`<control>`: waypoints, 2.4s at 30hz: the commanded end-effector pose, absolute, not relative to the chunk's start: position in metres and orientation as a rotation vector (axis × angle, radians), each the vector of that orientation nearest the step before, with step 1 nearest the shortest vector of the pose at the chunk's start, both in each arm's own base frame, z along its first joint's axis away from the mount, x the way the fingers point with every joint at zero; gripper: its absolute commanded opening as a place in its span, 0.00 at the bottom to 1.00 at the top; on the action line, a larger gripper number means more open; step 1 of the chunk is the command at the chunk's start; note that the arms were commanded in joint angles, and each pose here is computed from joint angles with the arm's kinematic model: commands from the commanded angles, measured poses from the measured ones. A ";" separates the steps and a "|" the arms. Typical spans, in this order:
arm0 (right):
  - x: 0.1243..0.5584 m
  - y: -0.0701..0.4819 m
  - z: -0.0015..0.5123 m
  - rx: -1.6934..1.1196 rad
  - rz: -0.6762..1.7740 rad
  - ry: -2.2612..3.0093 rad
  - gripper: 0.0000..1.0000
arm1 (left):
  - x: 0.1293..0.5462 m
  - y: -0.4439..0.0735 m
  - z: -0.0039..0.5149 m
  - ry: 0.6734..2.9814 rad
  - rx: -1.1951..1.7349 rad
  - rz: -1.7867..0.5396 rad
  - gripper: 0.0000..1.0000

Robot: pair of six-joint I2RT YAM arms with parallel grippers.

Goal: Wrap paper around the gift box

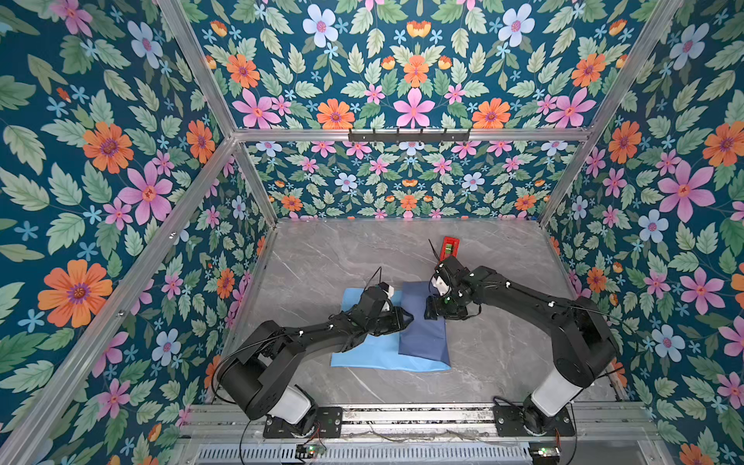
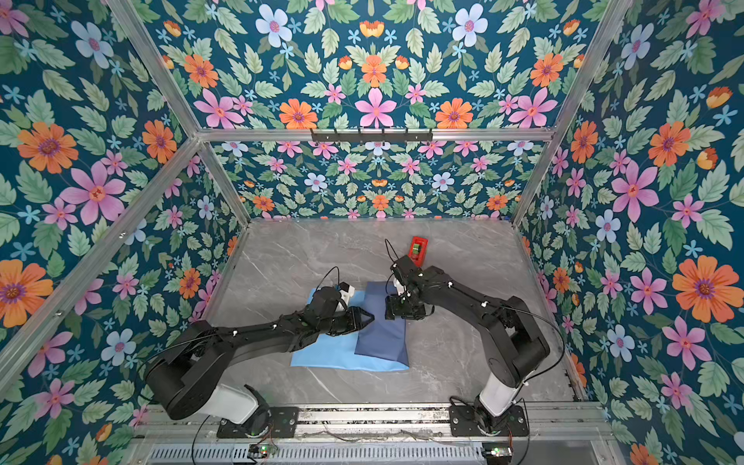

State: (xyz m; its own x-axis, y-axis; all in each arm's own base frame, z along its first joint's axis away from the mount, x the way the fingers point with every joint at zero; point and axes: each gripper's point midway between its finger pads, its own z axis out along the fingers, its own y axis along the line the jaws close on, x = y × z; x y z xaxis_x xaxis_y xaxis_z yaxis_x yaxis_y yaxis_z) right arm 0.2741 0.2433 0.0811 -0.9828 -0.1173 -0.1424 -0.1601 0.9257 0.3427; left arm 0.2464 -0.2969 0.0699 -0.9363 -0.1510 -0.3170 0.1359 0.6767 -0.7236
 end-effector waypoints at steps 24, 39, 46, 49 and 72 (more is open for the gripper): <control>0.279 0.227 0.090 -0.078 0.776 2.930 0.77 | 0.228 -0.267 0.043 2.665 -0.087 -0.969 0.31; 0.277 0.227 0.064 -0.111 0.719 2.996 0.74 | 0.237 -0.282 0.077 2.566 -0.093 -1.115 0.69; 0.275 0.236 0.061 -0.147 0.703 3.006 0.74 | 0.244 -0.289 0.081 2.557 -0.088 -1.152 0.76; 0.277 0.240 0.062 -0.152 0.706 3.000 0.74 | 0.244 -0.293 0.079 2.573 -0.062 -1.151 0.76; 0.275 0.238 0.089 -0.116 0.806 2.931 0.80 | 0.241 -0.274 0.050 2.643 -0.085 -1.000 0.37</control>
State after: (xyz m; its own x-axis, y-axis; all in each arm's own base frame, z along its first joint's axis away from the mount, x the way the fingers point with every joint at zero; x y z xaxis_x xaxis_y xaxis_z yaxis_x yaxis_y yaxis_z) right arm 0.2757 0.2349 0.0877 -0.9909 -0.0572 -0.1221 -0.1099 0.8672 0.4857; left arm 0.2513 -0.2903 0.0740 -0.9334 -0.1674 -0.3174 0.1184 0.6913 -0.7128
